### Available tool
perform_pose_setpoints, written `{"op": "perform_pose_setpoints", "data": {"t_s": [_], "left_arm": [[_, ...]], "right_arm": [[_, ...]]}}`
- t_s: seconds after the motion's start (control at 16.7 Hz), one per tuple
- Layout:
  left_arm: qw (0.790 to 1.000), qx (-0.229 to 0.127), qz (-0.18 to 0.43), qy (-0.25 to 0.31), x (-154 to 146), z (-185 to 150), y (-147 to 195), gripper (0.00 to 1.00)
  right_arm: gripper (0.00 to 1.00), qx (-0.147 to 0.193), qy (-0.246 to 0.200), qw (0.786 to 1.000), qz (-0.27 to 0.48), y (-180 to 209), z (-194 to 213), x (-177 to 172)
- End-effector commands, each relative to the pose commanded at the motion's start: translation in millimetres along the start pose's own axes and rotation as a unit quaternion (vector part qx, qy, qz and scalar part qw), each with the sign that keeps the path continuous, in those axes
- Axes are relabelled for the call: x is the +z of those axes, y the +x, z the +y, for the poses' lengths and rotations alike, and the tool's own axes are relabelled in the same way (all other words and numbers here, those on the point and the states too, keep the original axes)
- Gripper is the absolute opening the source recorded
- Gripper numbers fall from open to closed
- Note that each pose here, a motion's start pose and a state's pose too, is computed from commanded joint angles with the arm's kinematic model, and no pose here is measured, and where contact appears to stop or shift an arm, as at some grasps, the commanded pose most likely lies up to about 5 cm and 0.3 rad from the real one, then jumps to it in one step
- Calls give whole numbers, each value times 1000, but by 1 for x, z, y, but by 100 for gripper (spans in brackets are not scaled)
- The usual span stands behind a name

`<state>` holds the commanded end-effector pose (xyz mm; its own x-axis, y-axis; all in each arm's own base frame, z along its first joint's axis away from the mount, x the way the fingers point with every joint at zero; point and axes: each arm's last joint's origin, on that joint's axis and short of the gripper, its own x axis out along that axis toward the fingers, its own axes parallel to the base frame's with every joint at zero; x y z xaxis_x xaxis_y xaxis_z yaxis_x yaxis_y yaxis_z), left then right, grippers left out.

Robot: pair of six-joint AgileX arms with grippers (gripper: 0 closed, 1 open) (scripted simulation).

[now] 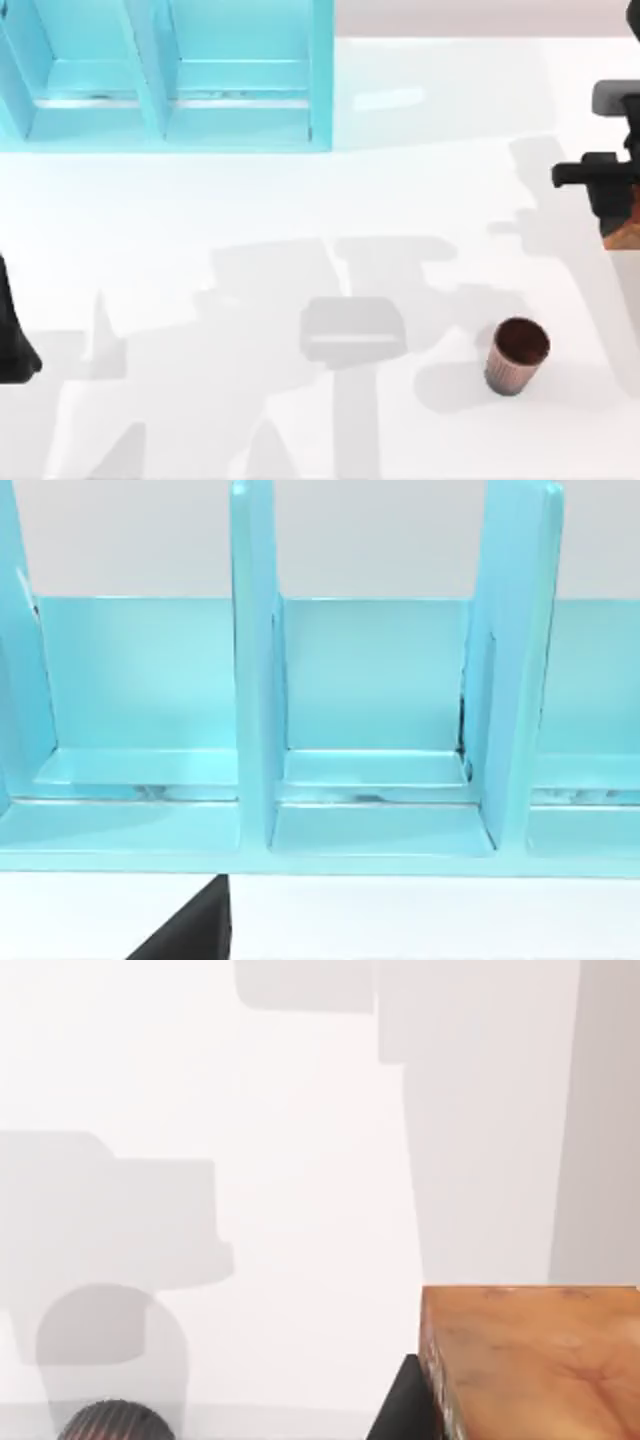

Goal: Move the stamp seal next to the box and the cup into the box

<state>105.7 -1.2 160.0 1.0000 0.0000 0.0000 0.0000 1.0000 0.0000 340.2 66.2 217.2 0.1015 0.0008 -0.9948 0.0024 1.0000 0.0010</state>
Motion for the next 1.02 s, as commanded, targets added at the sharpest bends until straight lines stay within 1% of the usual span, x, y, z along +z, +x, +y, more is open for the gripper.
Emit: {"op": "perform_pose_setpoints", "data": {"t_s": [0.48,0.72,1.02], "left_arm": [[1000,0,0,0,0,0,0,100],[1000,0,0,0,0,0,0,100],[1000,0,0,0,0,0,0,100]], "right_arm": [[0,0,1,1000,0,37,-1,-2],[0,0,2,1000,1,39,-1,-3],[38,0,2,1000,1,39,-1,-3]]}}
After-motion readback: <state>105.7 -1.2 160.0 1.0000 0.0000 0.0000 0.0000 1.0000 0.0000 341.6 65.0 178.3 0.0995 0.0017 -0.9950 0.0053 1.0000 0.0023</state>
